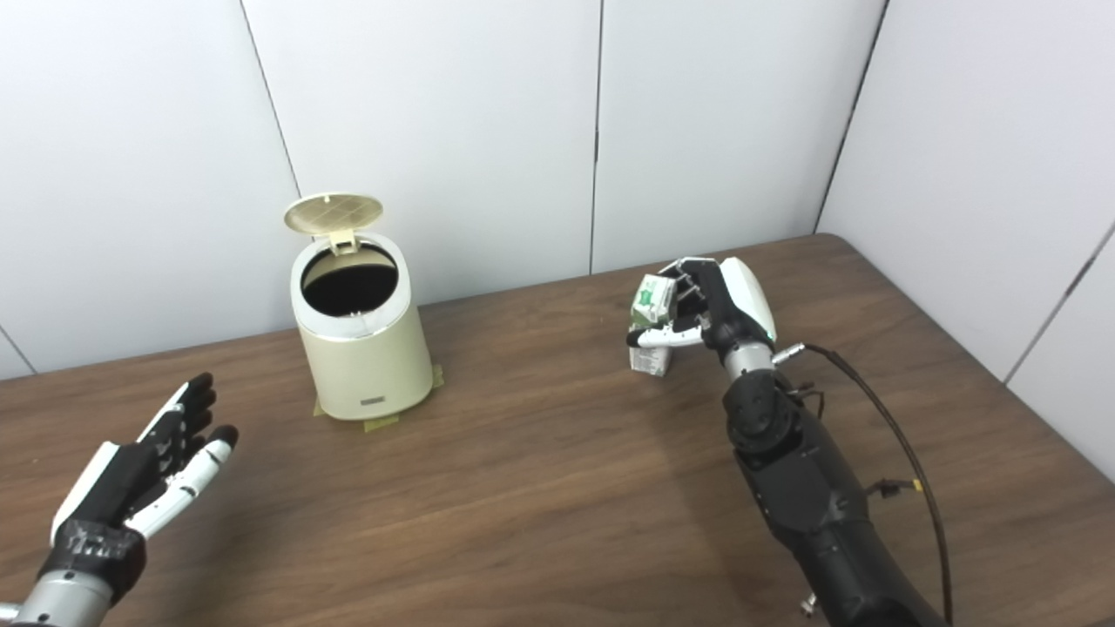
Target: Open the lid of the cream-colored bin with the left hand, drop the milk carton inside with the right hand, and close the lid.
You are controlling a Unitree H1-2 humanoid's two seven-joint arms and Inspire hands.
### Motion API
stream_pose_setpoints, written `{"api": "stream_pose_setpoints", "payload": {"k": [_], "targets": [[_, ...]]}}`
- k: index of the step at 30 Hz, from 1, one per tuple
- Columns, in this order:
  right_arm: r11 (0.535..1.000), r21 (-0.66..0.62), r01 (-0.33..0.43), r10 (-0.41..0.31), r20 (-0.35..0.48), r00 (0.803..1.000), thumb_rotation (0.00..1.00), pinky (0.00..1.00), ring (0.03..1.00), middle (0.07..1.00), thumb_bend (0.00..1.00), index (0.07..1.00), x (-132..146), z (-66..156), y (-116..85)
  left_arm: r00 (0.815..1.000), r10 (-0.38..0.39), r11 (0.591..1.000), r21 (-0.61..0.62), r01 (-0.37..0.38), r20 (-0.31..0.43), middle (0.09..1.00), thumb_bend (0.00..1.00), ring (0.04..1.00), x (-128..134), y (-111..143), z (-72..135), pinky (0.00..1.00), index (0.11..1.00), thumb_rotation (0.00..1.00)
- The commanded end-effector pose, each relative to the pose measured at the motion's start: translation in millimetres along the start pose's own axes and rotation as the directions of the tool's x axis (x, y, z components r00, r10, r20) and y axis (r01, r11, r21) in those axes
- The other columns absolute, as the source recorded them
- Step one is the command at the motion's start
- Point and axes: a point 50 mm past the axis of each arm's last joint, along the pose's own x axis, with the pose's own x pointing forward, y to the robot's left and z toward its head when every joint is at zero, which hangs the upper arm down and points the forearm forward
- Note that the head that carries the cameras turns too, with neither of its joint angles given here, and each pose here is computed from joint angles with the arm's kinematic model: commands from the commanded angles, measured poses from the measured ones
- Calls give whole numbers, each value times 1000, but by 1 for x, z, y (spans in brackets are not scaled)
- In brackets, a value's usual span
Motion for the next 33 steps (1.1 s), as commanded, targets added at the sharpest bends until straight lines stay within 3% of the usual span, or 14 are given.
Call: {"api": "stream_pose_setpoints", "payload": {"k": [1,8,11,14,19,23,26,29,33], "targets": [[991,37,128,-132,127,983,0,407,407,508,518,498,13,37,-19,998,17,1000,11,-18,67,1000,308,1000,4,4,16,1000,1000,426],[980,58,190,-198,221,955,0,394,407,514,518,498,-3,67,-20,998,14,1000,13,-15,67,1000,314,1000,-5,-5,14,1000,1000,463],[980,84,180,-196,254,947,0,332,413,505,501,495,-10,81,-20,998,16,1000,-7,-16,62,1000,324,1000,-8,-9,12,1000,1000,466],[980,104,172,-196,296,935,0,350,411,503,501,497,-15,91,-18,998,19,1000,-20,-18,58,999,332,1000,-12,-15,10,1000,1000,469],[979,151,135,-180,347,920,0,363,422,517,500,503,-20,107,-12,998,21,999,-29,-19,51,1000,345,1000,-19,-23,4,1000,1000,558],[980,149,133,-183,405,896,0,398,422,518,502,495,-20,122,-10,998,41,998,-49,-39,42,1000,325,1000,-21,-27,2,1000,1000,582],[977,190,101,-173,418,892,0,393,417,514,502,504,-22,140,-7,998,48,996,-71,-45,42,1000,308,1000,-23,-30,1,1000,1000,583],[974,207,89,-176,452,875,0,338,411,521,498,515,-22,162,-3,998,60,994,-96,-57,34,1000,295,1000,-25,-35,0,1000,1000,581],[973,213,86,-179,468,865,0,355,405,517,499,510,-23,187,1,997,73,992,-102,-70,23,1000,310,1000,-30,-41,-3,1000,1000,614]]}}
